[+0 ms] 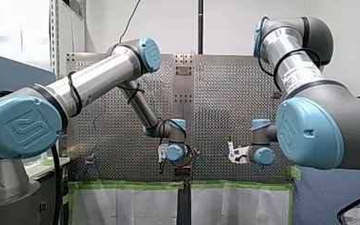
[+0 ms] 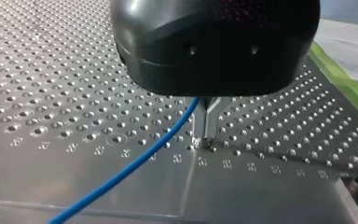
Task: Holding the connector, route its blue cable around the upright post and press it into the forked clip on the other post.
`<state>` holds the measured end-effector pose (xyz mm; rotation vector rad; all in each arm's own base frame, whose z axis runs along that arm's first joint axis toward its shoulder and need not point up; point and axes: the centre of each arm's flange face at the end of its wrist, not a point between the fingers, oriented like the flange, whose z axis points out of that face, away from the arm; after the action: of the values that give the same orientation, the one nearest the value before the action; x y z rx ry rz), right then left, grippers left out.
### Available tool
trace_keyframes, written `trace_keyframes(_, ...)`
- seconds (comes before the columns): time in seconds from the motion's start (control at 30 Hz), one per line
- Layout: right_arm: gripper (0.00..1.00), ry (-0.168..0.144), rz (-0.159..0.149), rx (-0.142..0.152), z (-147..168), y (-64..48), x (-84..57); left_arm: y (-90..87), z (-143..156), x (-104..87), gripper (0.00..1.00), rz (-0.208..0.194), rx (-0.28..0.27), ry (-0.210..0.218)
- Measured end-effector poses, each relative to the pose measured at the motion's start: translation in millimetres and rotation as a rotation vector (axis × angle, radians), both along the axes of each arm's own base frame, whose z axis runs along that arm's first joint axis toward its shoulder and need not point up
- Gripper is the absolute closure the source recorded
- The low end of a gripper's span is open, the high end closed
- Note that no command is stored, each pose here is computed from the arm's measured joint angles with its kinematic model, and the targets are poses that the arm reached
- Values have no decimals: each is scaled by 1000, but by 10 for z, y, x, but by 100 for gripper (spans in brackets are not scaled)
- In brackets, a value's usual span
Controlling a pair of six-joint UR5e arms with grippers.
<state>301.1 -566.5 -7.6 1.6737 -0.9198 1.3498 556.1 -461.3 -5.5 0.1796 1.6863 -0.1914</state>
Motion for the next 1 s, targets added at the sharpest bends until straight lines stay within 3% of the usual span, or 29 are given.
trace_keyframes(0.27, 100, 2, 0, 0, -3, 0, -1, 46, -21, 2, 99, 3, 21, 27)
trace_keyframes(0.5, 100, 2, 5, 1, -4, 11, 19, 117, -54, -9, 99, 3, 82, 61)
trace_keyframes(0.53, 100, 2, 6, 1, -5, 12, 21, 125, -58, -11, 85, 1, 91, 65)
trace_keyframes(0.57, 100, 2, 6, 1, -4, 14, 24, 132, -64, -14, 63, -4, 101, 70)
trace_keyframes(0.6, 100, 2, 7, 1, -4, 15, 27, 137, -74, -25, 63, -12, 116, 78)
trace_keyframes(0.63, 100, 2, 8, 2, -3, 16, 28, 137, -81, -34, 54, -21, 127, 84)
trace_keyframes(0.67, 100, 2, 8, 2, -3, 17, 29, 135, -88, -45, 26, -30, 138, 89)
trace_keyframes(0.7, 100, 2, 9, 3, -4, 18, 30, 132, -96, -61, 26, -42, 152, 97)
trace_keyframes(0.77, 100, 2, 9, 4, -5, 20, 30, 123, -109, -86, 3, -63, 173, 108)
trace_keyframes(0.9, 100, 3, 11, 8, -7, 27, 37, 118, -139, -143, 0, -100, 203, 143)
trace_keyframes(1.0, 100, 4, 12, 11, -10, 34, 41, 137, -158, -180, 0, -100, 209, 174)
